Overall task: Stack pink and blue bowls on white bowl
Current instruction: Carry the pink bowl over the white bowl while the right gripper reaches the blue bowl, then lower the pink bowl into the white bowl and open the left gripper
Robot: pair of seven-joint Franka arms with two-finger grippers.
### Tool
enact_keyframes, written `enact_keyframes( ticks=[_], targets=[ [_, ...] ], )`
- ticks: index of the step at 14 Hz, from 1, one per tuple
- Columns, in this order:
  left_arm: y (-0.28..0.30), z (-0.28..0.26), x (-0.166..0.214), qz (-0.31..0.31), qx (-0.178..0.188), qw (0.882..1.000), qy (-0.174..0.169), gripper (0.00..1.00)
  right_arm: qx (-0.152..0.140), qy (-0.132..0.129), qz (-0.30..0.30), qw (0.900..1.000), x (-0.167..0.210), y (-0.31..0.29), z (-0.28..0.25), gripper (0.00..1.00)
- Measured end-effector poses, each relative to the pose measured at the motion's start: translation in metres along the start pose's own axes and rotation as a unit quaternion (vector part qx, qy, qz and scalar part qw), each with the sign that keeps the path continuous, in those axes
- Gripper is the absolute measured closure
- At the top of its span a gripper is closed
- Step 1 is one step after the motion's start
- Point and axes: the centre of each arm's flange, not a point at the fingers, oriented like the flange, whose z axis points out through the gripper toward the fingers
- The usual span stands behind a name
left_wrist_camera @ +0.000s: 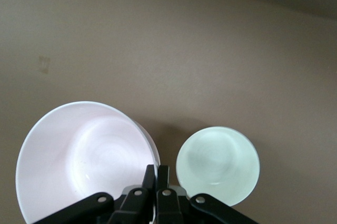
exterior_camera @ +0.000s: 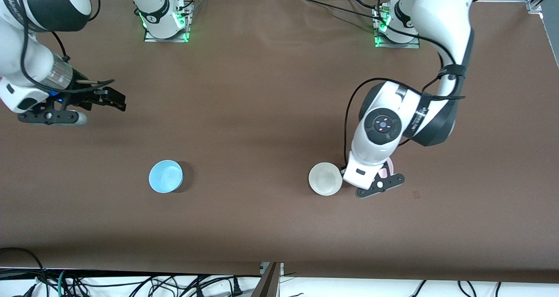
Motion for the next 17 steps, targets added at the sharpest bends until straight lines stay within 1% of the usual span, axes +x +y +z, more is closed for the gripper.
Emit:
enact_keyframes(
  ticks=[3,6,9,13,17],
  targets=[
    [0.028,0.003,-0.006,-0.030,-0.013,0.999,0.013,0.97,-0.003,-0.017,-0.007,1.000,0.007,0.001,0.018,0.00],
    [0.055,0.003,-0.024,-0.062,-0.029,0.997,0.021,0.97,-0.005,-0.020,-0.018,1.000,0.025,0.000,0.048,0.00],
    [0.075,0.006,-0.039,-0.096,-0.051,0.994,0.030,0.97,-0.008,-0.014,-0.020,1.000,0.049,-0.002,0.090,0.00],
    [0.091,0.038,-0.045,-0.130,-0.075,0.988,0.036,0.97,-0.012,0.001,-0.024,1.000,0.080,-0.004,0.151,0.00],
    [0.094,0.058,-0.046,-0.142,-0.076,0.986,0.034,0.97,-0.016,0.020,-0.040,0.999,0.107,-0.001,0.218,0.01]
  ],
)
